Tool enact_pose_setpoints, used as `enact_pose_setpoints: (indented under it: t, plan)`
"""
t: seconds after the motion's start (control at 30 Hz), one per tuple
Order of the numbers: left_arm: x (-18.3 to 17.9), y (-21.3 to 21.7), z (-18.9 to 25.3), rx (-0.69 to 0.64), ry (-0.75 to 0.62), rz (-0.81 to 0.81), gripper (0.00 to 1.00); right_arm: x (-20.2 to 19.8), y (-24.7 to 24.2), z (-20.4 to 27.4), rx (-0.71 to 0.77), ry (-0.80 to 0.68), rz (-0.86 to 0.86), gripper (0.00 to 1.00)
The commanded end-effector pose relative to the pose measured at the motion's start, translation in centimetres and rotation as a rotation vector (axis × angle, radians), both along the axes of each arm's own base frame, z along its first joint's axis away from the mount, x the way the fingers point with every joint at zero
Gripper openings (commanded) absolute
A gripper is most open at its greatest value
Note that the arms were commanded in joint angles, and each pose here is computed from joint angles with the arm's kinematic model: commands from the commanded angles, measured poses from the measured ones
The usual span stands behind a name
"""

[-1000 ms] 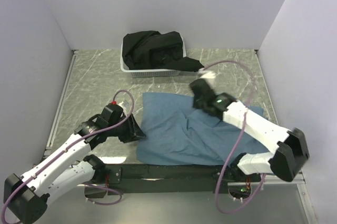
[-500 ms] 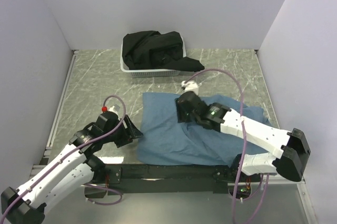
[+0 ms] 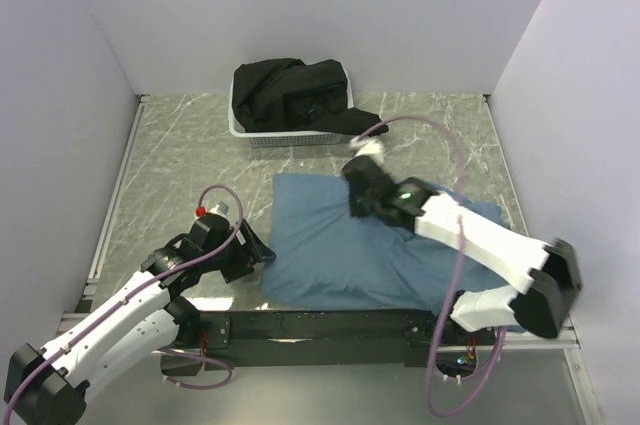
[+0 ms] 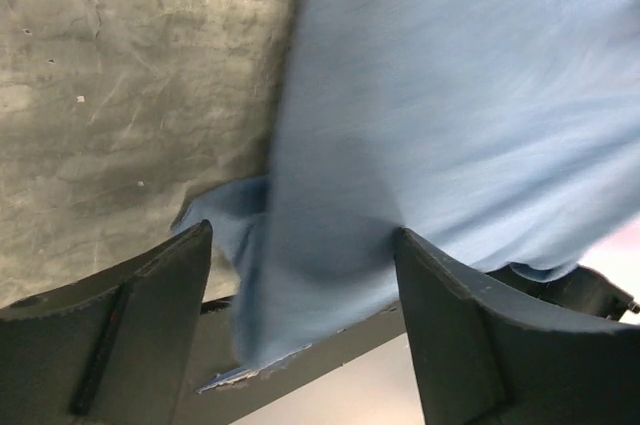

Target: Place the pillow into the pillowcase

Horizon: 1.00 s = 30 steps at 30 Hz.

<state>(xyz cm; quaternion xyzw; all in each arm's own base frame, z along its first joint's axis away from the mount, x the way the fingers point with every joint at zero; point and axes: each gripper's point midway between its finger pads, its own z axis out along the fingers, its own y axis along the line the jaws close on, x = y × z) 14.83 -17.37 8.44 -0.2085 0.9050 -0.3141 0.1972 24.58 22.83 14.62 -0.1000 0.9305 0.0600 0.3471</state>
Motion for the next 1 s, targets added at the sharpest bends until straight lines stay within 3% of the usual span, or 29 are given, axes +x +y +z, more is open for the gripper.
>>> enact_pose_setpoints:
  t: [0.0,0.07,0.2,0.43,0.67,0.7,0.97]
  plan:
    - [1.0,0.1,0.2,-0.017,-0.029,0.046,0.74,3.8,-6.1,7.8,0.111,-0.190,-0.192,0.00]
    - [0.6,0.2,-0.7,-0.020,-0.006,0.054,0.65,4.5,-7.6,7.7,0.093,-0.196,-0.232,0.00]
    - [0.3,-0.2,-1.6,-0.039,0.002,0.035,0.59,5.0,-7.3,5.0,0.083,-0.133,-0.218,0.00]
    - [1.3,-0.5,-3.1,0.009,-0.032,-0.004,0.57,5.1,-6.5,2.1,0.086,-0.076,-0.204,0.00]
    - [6.0,-3.6,-0.7,-0.057,-0.207,-0.046,0.61,4.4,-6.1,7.0,0.193,-0.140,-0.178,0.00]
    - [7.1,-4.5,1.0,-0.102,-0.283,-0.062,0.62,4.0,-5.7,7.8,0.226,-0.143,-0.154,0.00]
    - [9.4,-8.5,5.8,-0.222,-0.437,-0.171,0.70,2.4,-4.8,15.5,0.365,-0.234,-0.073,0.00]
